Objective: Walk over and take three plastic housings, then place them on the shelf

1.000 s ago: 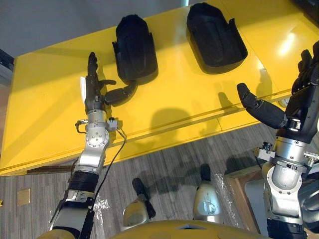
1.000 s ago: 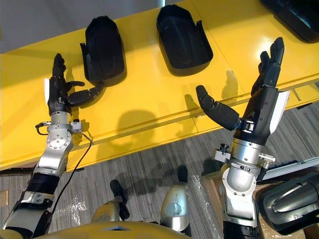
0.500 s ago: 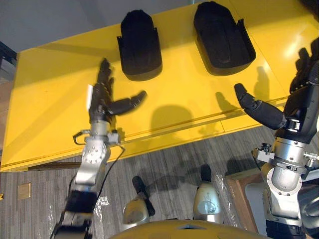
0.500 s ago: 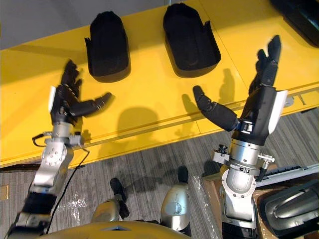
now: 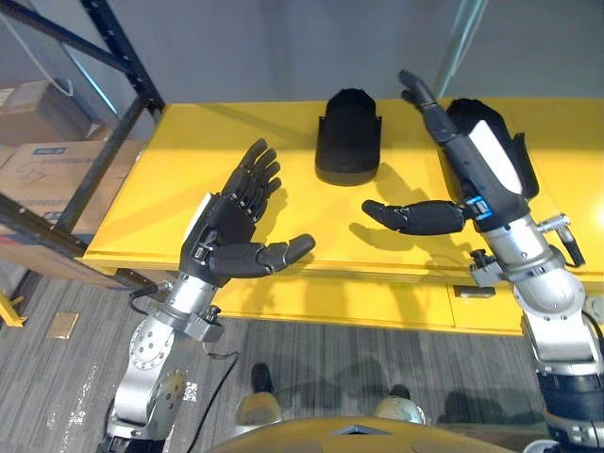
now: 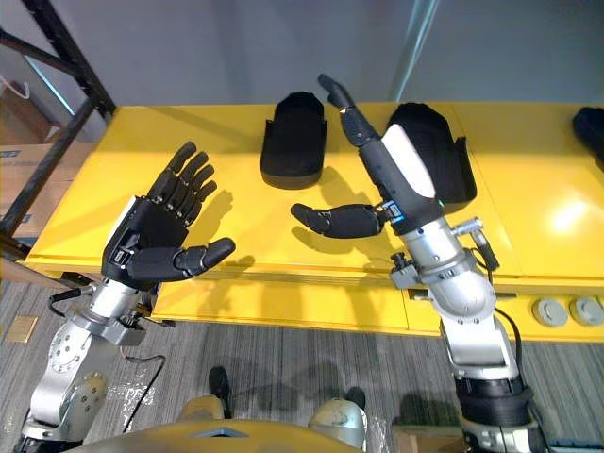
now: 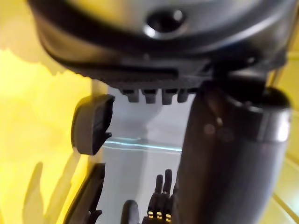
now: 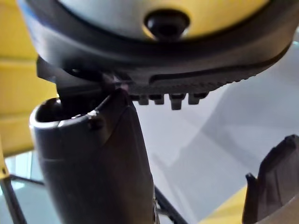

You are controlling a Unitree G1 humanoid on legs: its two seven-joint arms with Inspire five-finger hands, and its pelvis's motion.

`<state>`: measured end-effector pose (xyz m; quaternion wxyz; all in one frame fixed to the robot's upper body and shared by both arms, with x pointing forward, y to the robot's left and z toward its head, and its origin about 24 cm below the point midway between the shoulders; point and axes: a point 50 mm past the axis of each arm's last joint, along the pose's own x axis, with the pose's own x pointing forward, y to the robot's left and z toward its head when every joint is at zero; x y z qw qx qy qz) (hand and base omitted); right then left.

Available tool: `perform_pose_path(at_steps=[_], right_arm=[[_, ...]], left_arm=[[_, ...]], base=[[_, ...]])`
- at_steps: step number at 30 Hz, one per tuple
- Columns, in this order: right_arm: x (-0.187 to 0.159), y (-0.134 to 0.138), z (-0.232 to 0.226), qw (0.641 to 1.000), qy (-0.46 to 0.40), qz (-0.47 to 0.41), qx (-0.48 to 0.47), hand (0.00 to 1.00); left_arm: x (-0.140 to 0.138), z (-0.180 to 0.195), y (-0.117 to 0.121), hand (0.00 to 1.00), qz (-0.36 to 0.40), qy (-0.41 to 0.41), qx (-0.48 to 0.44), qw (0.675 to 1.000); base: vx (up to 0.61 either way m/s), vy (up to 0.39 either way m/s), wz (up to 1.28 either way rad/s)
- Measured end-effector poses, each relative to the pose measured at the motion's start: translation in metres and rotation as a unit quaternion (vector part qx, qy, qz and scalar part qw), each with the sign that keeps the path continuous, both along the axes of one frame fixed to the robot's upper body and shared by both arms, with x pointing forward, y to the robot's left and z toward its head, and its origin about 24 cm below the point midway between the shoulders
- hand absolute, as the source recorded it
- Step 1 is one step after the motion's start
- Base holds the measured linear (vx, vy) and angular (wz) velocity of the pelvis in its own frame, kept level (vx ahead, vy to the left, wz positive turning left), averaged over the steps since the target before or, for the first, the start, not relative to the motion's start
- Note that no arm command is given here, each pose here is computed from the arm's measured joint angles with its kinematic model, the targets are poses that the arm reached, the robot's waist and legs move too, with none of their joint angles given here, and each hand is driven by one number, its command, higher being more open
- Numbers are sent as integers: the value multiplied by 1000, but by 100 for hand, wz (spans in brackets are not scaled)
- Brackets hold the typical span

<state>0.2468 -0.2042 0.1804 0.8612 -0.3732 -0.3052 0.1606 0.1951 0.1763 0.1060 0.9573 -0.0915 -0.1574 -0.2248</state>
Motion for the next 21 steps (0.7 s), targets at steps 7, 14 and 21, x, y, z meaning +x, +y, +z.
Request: perform_pose_path(at_steps=[7, 14, 21], right_arm=[[28, -7, -17, 995, 86, -5, -58, 100], [47, -14, -24, 985, 145, -7, -98, 100], [58, -21, -32, 970, 195, -4, -145, 100]], left_arm=[[0, 2, 7, 100, -2, -4, 0, 1000], [0, 2, 12, 100, -5, -4, 11, 1000], [3, -9, 16, 100, 2, 19, 12, 1000]], base=[[-44, 12, 21], [-7, 1, 8], [-15, -1, 0]])
